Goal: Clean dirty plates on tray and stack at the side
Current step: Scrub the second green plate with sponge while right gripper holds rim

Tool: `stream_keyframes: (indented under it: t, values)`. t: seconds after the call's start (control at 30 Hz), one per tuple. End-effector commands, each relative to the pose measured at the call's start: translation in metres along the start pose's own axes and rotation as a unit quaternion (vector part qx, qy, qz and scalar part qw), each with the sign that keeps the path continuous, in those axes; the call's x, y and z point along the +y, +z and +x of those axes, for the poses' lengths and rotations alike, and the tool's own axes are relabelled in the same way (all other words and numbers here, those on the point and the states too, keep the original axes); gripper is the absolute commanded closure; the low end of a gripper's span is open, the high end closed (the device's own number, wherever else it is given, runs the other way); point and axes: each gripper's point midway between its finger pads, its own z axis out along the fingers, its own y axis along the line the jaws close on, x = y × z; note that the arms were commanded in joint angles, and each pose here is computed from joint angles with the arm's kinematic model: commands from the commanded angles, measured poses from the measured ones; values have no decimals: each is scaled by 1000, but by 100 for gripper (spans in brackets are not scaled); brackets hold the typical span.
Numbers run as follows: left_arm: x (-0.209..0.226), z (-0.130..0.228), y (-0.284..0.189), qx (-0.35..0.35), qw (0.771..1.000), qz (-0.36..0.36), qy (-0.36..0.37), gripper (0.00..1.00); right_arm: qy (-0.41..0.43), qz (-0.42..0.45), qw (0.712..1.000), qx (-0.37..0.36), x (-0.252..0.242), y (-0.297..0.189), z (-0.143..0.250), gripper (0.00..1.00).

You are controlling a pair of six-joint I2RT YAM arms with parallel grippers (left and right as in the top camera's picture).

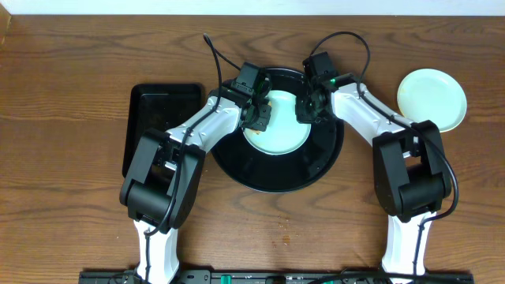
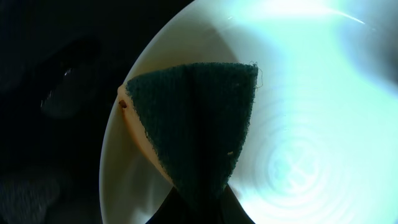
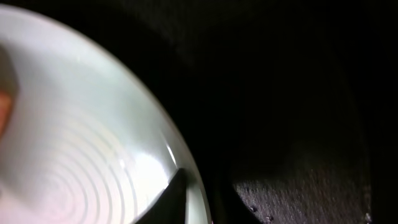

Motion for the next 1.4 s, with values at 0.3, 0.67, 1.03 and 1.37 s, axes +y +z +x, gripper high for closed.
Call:
stream_keyframes:
  t: [0.3, 0.67, 1.03, 1.37]
  values:
    - [2, 0, 0, 7, 1000, -3, 10, 93, -44, 6, 999, -5, -4, 6, 0, 82]
    - [2, 2, 1, 11, 1000, -3, 10, 93, -14, 24, 998, 54, -13, 4, 29, 99]
    - [2, -3, 1, -1, 1000, -2, 11, 92, 20, 36, 995, 87, -13, 3, 47, 99]
    - [3, 1, 11, 7, 1000, -3, 10, 92, 20, 43, 993, 109, -4, 1, 63, 99]
